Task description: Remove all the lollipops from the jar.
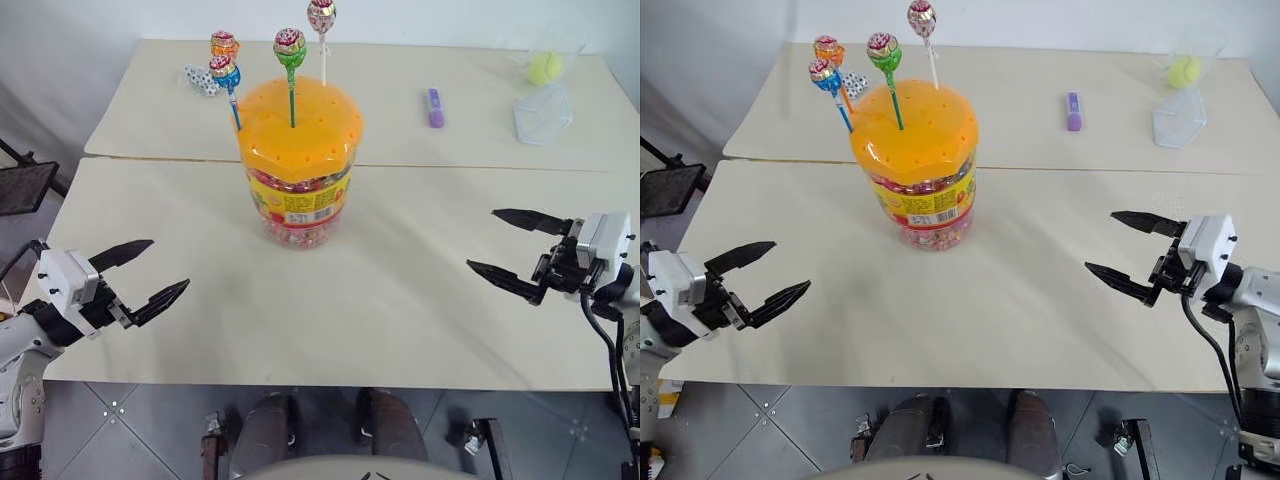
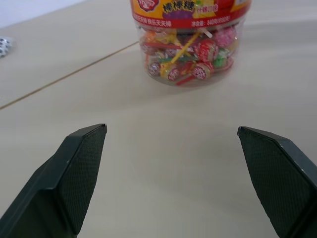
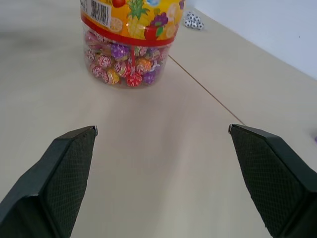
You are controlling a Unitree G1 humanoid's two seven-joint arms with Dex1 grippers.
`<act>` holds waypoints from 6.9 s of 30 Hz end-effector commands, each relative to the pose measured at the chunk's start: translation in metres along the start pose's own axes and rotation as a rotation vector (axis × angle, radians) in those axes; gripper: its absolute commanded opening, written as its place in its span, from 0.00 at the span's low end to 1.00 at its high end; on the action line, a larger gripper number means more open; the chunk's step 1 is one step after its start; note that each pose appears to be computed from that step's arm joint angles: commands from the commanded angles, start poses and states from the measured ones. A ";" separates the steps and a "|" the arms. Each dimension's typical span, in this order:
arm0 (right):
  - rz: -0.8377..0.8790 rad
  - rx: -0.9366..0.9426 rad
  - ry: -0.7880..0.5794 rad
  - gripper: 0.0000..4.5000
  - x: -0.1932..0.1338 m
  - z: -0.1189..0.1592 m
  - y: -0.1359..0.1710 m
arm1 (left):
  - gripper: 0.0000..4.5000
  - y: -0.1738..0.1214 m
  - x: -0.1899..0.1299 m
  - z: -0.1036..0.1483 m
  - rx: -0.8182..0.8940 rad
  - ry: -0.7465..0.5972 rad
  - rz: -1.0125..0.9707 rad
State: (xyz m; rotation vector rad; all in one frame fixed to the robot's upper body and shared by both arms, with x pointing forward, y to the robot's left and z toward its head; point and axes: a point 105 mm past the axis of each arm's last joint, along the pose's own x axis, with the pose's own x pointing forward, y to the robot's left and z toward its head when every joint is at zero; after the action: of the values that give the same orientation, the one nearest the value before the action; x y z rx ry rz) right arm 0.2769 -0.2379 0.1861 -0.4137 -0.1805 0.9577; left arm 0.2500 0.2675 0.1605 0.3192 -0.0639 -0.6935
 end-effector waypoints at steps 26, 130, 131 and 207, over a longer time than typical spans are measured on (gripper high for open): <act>-0.115 0.048 -0.600 0.99 0.032 0.138 0.025 | 1.00 0.050 0.138 0.146 -0.266 -0.447 -0.284; 0.636 -0.028 -0.255 1.00 0.084 0.057 0.069 | 0.00 0.027 -0.055 -0.021 -0.402 0.409 0.252; 0.623 -0.029 -0.238 1.00 0.086 0.053 0.066 | 0.00 0.021 -0.058 -0.025 -0.426 0.411 0.257; 0.554 -0.050 -0.312 1.00 0.103 0.075 0.051 | 0.27 0.009 -0.064 -0.049 -0.576 0.385 0.324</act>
State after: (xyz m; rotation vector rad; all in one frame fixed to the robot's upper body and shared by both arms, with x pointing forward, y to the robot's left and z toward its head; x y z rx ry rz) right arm 0.2729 -0.1050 0.2157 -0.3719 -0.3317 1.5922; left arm 0.2143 0.3271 0.1187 -0.1161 0.4464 -0.2993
